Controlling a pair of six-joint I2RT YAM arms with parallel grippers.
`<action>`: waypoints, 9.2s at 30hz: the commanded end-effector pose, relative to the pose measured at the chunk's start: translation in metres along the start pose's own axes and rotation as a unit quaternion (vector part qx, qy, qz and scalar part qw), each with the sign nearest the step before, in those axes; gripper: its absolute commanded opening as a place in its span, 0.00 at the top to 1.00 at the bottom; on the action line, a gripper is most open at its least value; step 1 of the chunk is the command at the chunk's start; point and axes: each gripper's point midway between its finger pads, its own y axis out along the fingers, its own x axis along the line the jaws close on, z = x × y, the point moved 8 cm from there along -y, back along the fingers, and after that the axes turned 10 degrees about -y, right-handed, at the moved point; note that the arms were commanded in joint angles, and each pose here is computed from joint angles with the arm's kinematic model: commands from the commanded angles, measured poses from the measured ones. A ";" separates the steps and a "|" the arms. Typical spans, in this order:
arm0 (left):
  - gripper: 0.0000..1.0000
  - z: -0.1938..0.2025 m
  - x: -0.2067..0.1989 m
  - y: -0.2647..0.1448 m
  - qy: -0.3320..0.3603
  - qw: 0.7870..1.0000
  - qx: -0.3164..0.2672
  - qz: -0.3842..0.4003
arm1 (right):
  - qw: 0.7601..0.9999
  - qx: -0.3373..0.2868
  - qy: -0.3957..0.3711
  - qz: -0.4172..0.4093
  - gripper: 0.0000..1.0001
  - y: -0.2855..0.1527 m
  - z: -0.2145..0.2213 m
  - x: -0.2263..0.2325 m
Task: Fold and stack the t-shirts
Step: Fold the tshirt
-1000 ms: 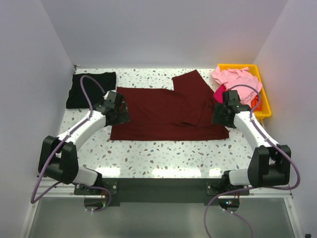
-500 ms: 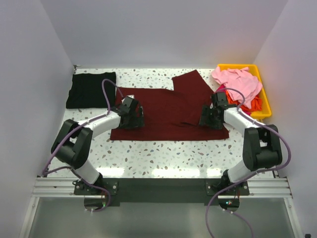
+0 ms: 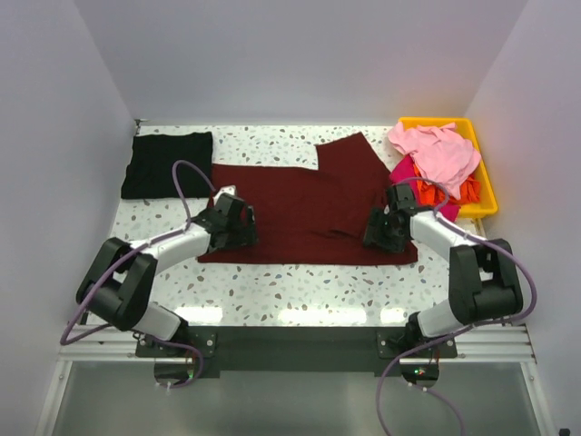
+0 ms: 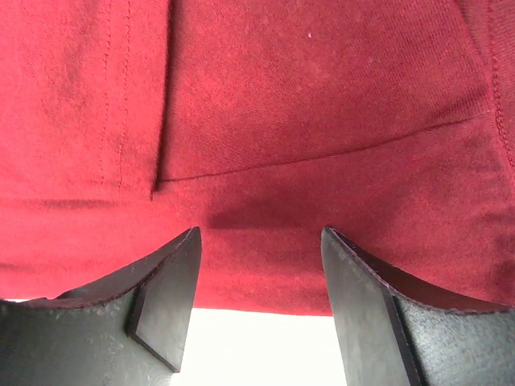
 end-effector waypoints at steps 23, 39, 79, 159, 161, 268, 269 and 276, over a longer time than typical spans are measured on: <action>0.00 0.005 0.011 -0.069 -0.043 0.999 -0.003 0.009 | 0.997 0.005 0.016 -0.069 0.40 -0.069 0.036 0.015; 0.00 0.002 0.005 -0.068 -0.032 0.999 -0.006 0.013 | 0.994 0.012 -0.019 -0.103 0.47 -0.024 0.012 0.055; 0.00 0.008 0.017 -0.074 -0.023 1.000 0.000 -0.012 | 0.991 0.002 -0.102 -0.092 0.84 0.014 -0.069 0.124; 0.00 -0.007 -0.012 -0.052 -0.026 0.995 -0.091 0.021 | 0.997 -0.046 -0.004 0.058 0.18 -0.042 0.011 0.013; 0.00 -0.007 -0.015 -0.044 -0.025 0.995 -0.098 0.025 | 0.997 -0.047 0.012 0.064 0.18 -0.037 0.009 0.003; 0.00 -0.101 0.013 -0.015 -0.054 0.990 -0.106 -0.079 | 0.988 -0.107 -0.088 0.072 0.97 0.089 -0.245 0.034; 0.00 -0.105 0.012 -0.012 -0.048 0.989 -0.109 -0.083 | 0.987 -0.113 -0.088 0.069 1.00 0.084 -0.247 0.035; 0.05 -0.136 0.009 0.019 -0.062 0.983 -0.121 -0.122 | 0.987 -0.116 -0.089 0.060 1.00 0.068 -0.237 0.035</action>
